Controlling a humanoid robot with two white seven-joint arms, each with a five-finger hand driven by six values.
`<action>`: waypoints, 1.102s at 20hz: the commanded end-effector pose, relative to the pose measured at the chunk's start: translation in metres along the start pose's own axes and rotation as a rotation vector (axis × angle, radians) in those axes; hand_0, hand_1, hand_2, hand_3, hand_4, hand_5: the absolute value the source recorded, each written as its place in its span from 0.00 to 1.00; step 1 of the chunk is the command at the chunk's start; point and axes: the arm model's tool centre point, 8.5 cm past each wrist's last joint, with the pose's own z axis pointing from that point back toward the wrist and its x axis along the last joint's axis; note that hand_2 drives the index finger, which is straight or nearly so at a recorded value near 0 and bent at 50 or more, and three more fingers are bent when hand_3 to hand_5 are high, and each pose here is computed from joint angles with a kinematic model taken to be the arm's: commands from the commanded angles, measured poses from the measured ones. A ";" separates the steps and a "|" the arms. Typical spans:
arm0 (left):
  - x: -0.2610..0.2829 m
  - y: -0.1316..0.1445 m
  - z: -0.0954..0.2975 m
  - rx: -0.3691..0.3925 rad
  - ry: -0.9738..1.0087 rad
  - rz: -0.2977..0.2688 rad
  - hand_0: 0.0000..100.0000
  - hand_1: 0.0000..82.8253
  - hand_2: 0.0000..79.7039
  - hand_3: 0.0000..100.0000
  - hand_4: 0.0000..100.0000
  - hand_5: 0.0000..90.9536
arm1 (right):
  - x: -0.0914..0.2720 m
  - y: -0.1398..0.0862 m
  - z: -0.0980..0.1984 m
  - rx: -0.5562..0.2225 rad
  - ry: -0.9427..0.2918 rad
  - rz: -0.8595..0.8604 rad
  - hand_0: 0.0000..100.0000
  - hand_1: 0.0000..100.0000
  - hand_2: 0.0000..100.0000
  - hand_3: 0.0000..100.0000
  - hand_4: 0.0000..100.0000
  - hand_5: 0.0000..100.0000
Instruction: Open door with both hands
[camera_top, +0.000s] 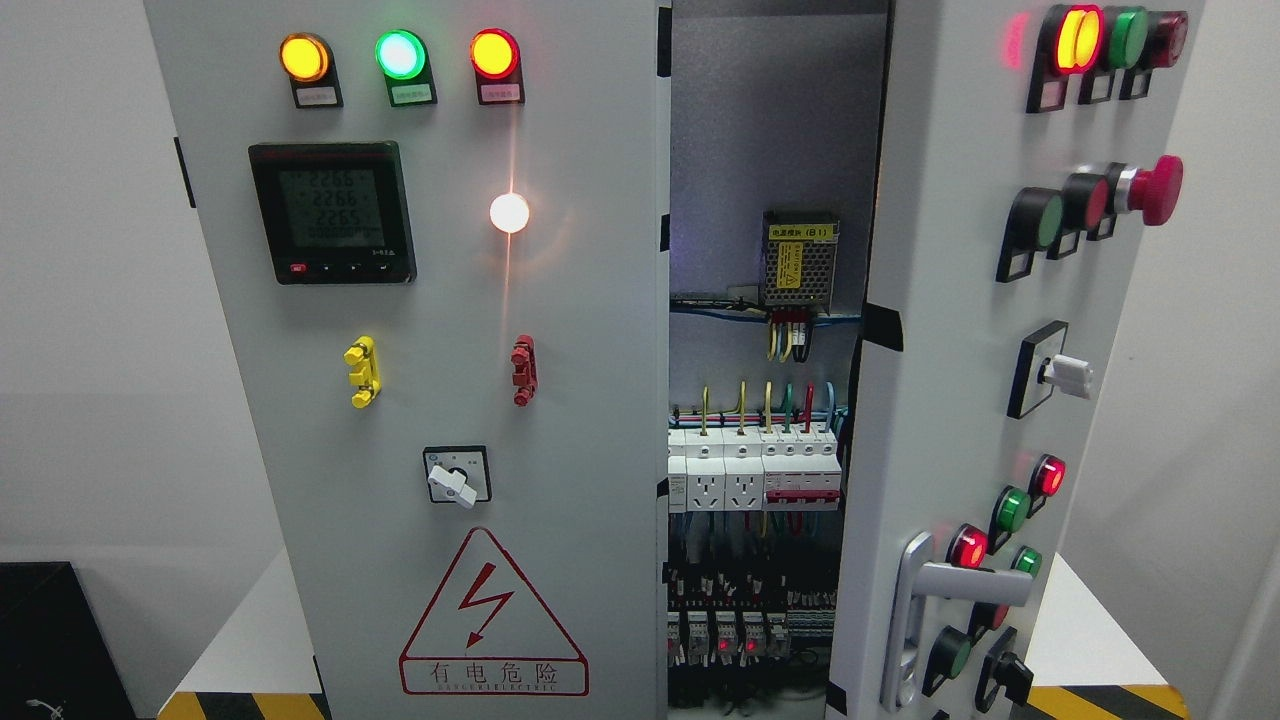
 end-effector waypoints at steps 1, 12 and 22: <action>0.058 -0.014 -0.040 -0.108 -0.167 0.031 0.00 0.00 0.00 0.00 0.00 0.00 | 0.000 0.000 0.000 0.000 0.000 0.014 0.19 0.00 0.00 0.00 0.00 0.00; 0.121 -0.014 -0.093 -0.206 -0.316 0.052 0.00 0.00 0.00 0.00 0.00 0.00 | 0.000 0.000 0.000 0.000 0.000 0.014 0.19 0.00 0.00 0.00 0.00 0.00; 0.181 -0.005 -0.132 -0.289 -0.357 0.156 0.00 0.00 0.00 0.00 0.00 0.00 | 0.000 0.000 0.000 0.000 0.000 0.014 0.19 0.00 0.00 0.00 0.00 0.00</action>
